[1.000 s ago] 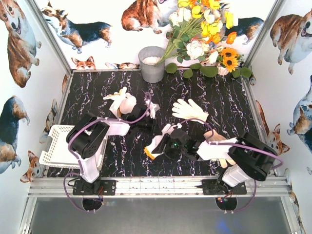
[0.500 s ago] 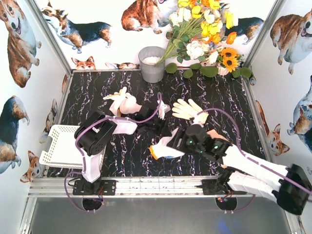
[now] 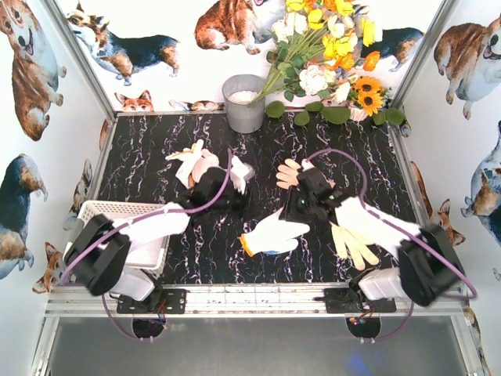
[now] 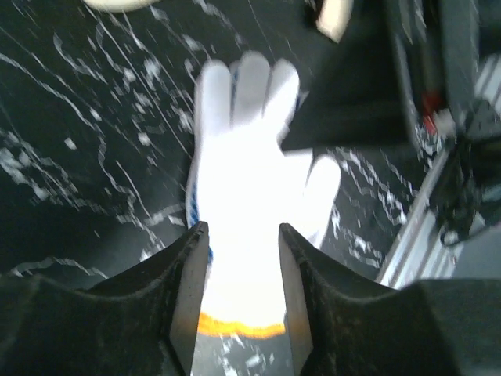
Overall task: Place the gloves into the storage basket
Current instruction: Pair the glove with the glove.
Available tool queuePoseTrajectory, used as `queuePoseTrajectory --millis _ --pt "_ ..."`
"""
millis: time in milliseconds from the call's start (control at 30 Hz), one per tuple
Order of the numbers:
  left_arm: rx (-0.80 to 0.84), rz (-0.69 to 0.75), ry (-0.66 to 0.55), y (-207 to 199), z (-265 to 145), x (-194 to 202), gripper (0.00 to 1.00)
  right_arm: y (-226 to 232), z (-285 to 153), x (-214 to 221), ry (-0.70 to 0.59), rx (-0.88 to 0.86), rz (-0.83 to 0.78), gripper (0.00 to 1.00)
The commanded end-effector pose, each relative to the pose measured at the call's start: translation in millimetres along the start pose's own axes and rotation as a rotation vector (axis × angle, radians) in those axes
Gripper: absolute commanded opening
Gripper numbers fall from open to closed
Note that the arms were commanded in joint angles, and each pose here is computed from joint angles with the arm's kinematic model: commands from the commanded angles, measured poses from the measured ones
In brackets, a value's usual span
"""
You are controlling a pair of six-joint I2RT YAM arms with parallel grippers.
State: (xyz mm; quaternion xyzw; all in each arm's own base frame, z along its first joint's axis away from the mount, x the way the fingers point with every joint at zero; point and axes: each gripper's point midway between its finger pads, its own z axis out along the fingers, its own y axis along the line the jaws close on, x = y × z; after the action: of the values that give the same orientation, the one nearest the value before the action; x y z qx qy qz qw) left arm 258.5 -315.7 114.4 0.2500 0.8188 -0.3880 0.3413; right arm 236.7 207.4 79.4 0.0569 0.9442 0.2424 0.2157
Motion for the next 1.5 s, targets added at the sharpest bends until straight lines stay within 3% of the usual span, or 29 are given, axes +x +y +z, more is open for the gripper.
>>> queuePoseTrajectory --millis 0,100,333,633,933,1067,1300,1467 --pt "0.053 0.043 0.15 -20 -18 52 0.33 32 14 -42 -0.031 -0.132 -0.078 0.27" --pt "0.096 0.05 0.195 -33 -21 70 0.28 34 36 -50 0.01 -0.152 -0.063 0.21" --pt "0.122 0.091 0.292 -47 3 97 0.21 32 63 -59 0.035 -0.157 -0.043 0.19" --pt "-0.138 0.134 0.384 2 6 115 0.17 -2 76 -37 0.122 -0.064 -0.01 0.19" --pt "-0.184 0.112 0.426 17 -25 129 0.17 -36 53 -7 0.141 0.067 0.042 0.2" --pt "-0.137 0.095 0.376 1 -28 111 0.24 -27 36 -15 0.095 0.036 0.013 0.25" --pt "-0.197 0.017 0.229 1 -48 66 0.49 21 12 -40 0.039 -0.146 -0.247 0.48" --pt "-0.245 -0.144 0.147 22 -63 59 0.51 56 24 -22 0.119 -0.241 -0.499 0.55"
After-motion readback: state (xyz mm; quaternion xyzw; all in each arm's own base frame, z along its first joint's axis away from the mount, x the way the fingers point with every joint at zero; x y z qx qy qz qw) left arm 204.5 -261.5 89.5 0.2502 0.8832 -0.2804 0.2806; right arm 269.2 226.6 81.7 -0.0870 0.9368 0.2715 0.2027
